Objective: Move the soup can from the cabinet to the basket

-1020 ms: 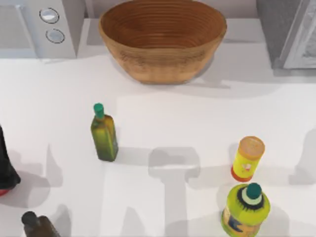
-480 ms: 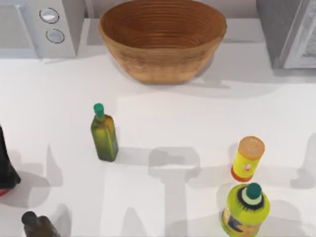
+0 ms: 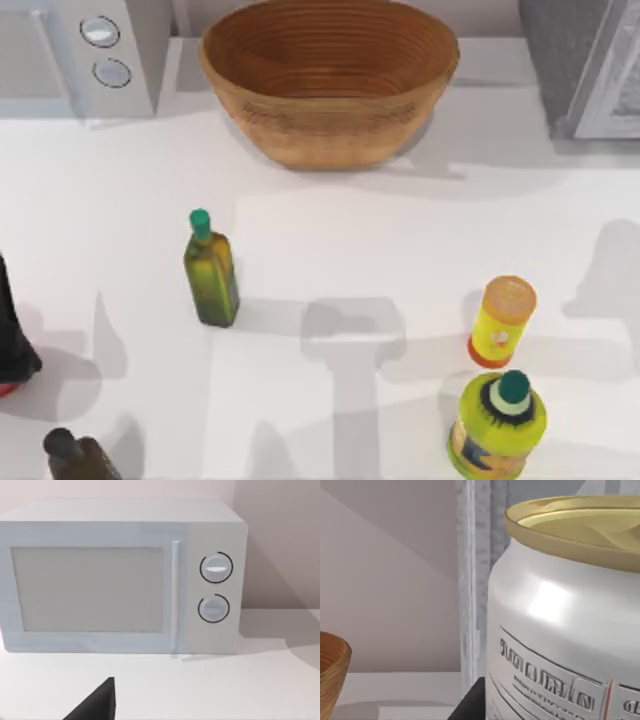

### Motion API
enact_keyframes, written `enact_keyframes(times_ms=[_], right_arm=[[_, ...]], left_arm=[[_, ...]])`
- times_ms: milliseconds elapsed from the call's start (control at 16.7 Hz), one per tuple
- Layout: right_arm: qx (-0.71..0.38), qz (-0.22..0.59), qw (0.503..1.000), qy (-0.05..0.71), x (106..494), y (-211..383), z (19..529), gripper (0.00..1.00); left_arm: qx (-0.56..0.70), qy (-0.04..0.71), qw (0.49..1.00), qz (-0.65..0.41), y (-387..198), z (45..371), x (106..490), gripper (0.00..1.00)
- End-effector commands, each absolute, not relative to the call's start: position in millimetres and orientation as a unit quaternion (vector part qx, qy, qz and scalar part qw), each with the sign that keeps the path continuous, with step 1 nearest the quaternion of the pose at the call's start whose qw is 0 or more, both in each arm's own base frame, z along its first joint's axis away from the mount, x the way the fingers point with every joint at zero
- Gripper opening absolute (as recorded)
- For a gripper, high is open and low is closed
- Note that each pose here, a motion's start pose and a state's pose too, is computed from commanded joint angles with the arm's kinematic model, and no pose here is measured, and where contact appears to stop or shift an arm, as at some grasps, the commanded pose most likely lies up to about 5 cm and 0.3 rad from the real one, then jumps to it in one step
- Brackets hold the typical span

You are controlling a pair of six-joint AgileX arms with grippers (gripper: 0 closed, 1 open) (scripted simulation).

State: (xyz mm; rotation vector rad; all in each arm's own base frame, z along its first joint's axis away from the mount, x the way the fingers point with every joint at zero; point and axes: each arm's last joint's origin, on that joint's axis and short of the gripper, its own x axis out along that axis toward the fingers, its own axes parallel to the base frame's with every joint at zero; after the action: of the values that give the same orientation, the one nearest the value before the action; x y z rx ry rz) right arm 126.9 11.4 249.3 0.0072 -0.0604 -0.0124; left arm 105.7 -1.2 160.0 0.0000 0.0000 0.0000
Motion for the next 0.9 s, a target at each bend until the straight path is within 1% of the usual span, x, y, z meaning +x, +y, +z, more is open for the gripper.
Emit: enact_keyframes(times_ms=[120,240,360,480,600,720,900], right_arm=[[0.005,-0.005,0.999,-0.031,149,22,282,0.0],[0.006,-0.004,1.0,-0.028,181,39,311,0.0],[0.005,-0.002,1.0,-0.022,221,65,332,0.0],[0.003,-0.001,1.0,-0.014,265,99,341,0.0],[0.001,0.0,1.0,-0.006,307,139,337,0.0],[-0.002,0.001,1.0,0.0,343,183,323,0.0],[-0.005,0.002,1.0,0.006,381,245,288,0.0]], left_arm=[[0.0,0.0,1.0,0.0,-1,160,106,1.0],[0.0,0.0,1.0,0.0,-1,160,106,1.0],[0.0,0.0,1.0,0.0,-1,160,106,1.0],[0.0,0.0,1.0,0.0,-1,160,106,1.0],[0.0,0.0,1.0,0.0,-1,160,106,1.0],[0.0,0.0,1.0,0.0,-1,160,106,1.0],[0.0,0.0,1.0,0.0,-1,160,106,1.0]])
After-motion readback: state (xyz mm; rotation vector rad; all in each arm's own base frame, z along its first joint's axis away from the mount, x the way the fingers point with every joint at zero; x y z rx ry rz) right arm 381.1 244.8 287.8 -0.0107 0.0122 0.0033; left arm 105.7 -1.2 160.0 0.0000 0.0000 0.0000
